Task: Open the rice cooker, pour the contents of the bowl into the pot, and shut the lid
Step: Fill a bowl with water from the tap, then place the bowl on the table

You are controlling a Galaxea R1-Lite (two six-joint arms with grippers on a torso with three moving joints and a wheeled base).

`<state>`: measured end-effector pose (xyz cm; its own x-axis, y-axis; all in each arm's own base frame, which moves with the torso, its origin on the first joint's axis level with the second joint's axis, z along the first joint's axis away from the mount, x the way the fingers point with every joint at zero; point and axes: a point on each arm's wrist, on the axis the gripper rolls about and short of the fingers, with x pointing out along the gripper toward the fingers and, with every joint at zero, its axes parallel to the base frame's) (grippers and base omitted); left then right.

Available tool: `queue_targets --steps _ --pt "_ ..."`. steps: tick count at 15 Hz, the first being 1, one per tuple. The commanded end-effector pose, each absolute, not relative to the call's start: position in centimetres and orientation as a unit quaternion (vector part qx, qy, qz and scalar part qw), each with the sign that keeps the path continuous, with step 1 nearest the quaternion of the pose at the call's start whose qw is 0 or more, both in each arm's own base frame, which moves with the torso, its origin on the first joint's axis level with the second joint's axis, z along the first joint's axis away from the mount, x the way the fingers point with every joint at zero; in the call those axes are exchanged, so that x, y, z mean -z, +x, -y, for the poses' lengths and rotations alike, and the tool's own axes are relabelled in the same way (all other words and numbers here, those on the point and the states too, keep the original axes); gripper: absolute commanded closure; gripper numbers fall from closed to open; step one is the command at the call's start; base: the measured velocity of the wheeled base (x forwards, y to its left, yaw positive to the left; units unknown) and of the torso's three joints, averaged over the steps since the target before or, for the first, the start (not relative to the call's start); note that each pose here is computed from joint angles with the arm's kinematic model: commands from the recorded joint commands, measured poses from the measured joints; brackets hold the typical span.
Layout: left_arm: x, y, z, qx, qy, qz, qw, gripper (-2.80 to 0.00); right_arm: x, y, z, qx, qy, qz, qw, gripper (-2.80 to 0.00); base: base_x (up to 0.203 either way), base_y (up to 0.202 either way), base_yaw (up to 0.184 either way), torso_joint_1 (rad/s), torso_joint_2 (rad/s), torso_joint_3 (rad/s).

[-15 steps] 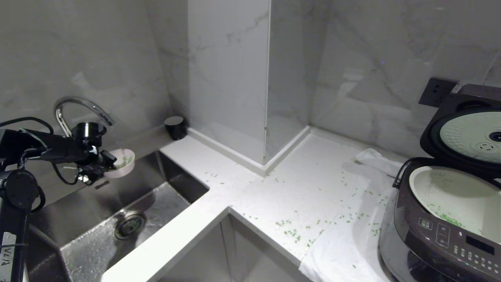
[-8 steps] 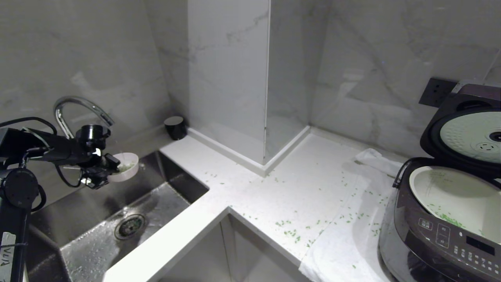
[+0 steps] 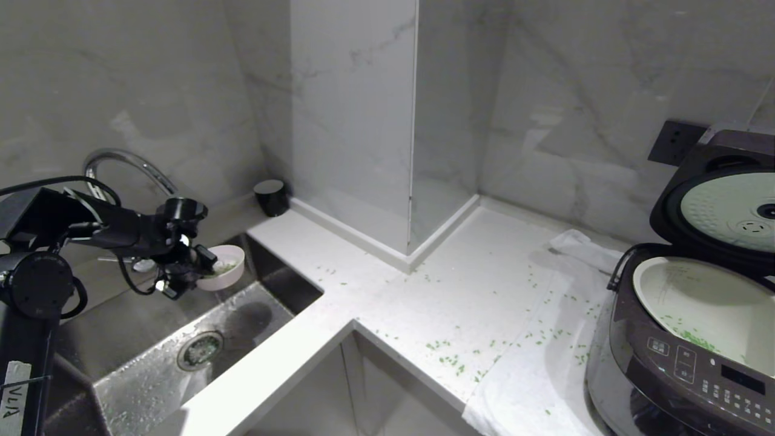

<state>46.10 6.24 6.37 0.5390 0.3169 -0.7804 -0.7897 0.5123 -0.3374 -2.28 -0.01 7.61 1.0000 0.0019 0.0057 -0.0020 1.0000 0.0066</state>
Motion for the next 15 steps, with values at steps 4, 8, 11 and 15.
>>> queue_targets --steps 4,8,11,15 --pt "-7.9 45.4 1.9 -0.279 -0.338 -0.357 0.825 0.0 -7.6 -2.3 0.0 -0.001 0.003 0.002 1.0 0.0 0.0 0.0 0.0 0.0 0.0 0.0" --pt "-8.0 44.0 9.9 -0.218 -0.316 -0.394 0.836 0.0 -7.6 -2.3 0.0 -0.001 0.003 0.002 1.0 0.0 0.0 0.0 0.0 0.0 0.0 0.0" --pt "-7.6 42.6 16.5 -0.154 -0.285 -0.414 0.851 0.0 -7.6 -2.3 0.0 -0.002 0.003 0.002 1.0 0.0 0.0 0.0 0.0 0.0 0.0 0.0" --pt "-7.1 42.0 23.2 -0.086 -0.267 -0.414 0.866 0.0 -7.6 -2.3 0.0 -0.001 0.003 0.002 1.0 0.0 0.0 0.0 0.0 0.0 0.0 0.0"
